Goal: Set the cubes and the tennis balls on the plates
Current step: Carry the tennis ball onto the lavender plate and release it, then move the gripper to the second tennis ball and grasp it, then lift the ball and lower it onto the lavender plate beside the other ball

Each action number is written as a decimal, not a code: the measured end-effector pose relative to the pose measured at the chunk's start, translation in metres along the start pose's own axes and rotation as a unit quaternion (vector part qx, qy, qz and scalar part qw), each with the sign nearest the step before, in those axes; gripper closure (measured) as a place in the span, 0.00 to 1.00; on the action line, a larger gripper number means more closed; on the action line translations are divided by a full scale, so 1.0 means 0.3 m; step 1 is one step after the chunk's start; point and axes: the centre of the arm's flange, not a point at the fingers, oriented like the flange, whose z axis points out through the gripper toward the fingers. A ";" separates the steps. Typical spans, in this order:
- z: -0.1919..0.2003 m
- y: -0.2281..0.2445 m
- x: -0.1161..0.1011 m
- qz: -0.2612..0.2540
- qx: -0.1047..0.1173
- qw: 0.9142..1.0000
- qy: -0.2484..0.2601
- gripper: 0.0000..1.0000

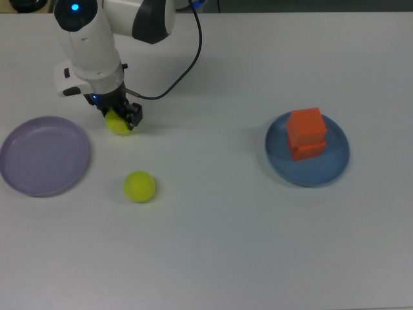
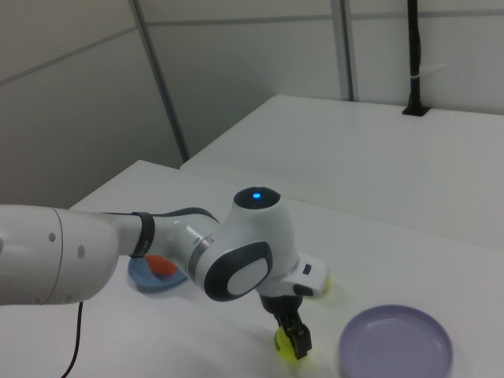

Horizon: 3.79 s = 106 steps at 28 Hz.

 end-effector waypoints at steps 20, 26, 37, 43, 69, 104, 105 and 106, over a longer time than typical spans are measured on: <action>-0.144 0.270 0.291 0.022 -0.022 0.996 0.087 0.31; -0.017 0.268 0.343 0.019 -0.035 0.994 0.098 0.31; -0.022 0.260 0.360 -0.014 -0.039 0.994 0.101 0.18; -0.145 0.255 0.355 -0.037 -0.033 0.994 0.097 0.00; -0.126 -0.262 0.257 -0.175 0.070 0.980 0.061 0.00; 0.025 -0.351 0.300 -0.170 0.079 0.976 0.113 0.30; 0.004 -0.344 0.308 -0.168 0.080 0.975 0.118 0.30; -0.021 -0.332 0.316 -0.164 0.081 0.975 0.124 0.30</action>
